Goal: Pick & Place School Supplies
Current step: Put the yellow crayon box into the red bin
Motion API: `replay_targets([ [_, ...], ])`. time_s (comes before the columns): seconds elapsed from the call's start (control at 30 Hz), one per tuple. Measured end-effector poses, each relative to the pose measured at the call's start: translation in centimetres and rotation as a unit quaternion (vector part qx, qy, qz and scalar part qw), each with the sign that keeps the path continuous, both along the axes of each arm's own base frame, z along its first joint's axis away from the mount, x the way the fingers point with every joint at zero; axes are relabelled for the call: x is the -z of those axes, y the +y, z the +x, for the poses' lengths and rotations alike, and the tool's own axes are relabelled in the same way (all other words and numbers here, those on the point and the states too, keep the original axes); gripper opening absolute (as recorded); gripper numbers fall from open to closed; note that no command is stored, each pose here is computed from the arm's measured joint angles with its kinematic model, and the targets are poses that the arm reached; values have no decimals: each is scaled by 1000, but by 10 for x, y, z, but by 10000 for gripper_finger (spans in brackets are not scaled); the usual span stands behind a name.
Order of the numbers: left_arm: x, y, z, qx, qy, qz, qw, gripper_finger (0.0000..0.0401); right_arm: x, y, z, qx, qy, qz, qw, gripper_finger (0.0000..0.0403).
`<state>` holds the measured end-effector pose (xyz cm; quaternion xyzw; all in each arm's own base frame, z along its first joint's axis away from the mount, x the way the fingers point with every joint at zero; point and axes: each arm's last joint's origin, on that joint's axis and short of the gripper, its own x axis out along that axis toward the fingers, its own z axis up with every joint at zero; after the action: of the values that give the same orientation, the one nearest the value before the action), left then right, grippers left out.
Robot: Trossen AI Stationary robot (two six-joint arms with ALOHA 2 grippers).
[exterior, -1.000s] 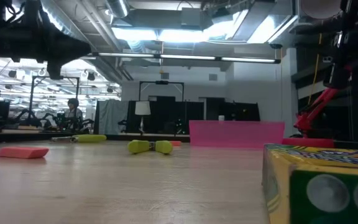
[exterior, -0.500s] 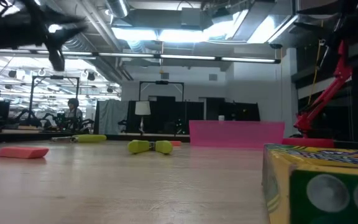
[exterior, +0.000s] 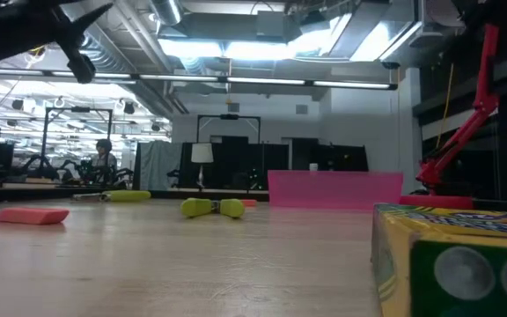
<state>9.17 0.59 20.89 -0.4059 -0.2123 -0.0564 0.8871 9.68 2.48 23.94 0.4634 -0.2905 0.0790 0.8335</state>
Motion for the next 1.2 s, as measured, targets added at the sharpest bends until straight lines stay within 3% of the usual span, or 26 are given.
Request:
replay_targets([
  [0.2,2,-7,17,34,75,-32,996,68,-21,10,19,-66,52,-8,996,94],
  [0.37,-21,-15,40,42,126,30,991,77,-46,23,42,-136,110,-35,984,94],
  [0.6,-73,-29,83,36,142,159,976,69,-63,48,83,-266,264,-36,927,94],
  [0.73,-91,-39,109,67,186,214,957,66,-63,69,108,-320,328,-41,888,94],
  [0.87,-93,-47,125,140,242,233,931,67,-48,96,129,-371,407,-29,834,94],
  [1.07,-88,-52,114,191,287,221,912,63,-7,152,144,-477,532,29,699,93],
  [1.2,-84,-56,100,199,334,220,895,58,17,183,155,-516,584,47,625,93],
])
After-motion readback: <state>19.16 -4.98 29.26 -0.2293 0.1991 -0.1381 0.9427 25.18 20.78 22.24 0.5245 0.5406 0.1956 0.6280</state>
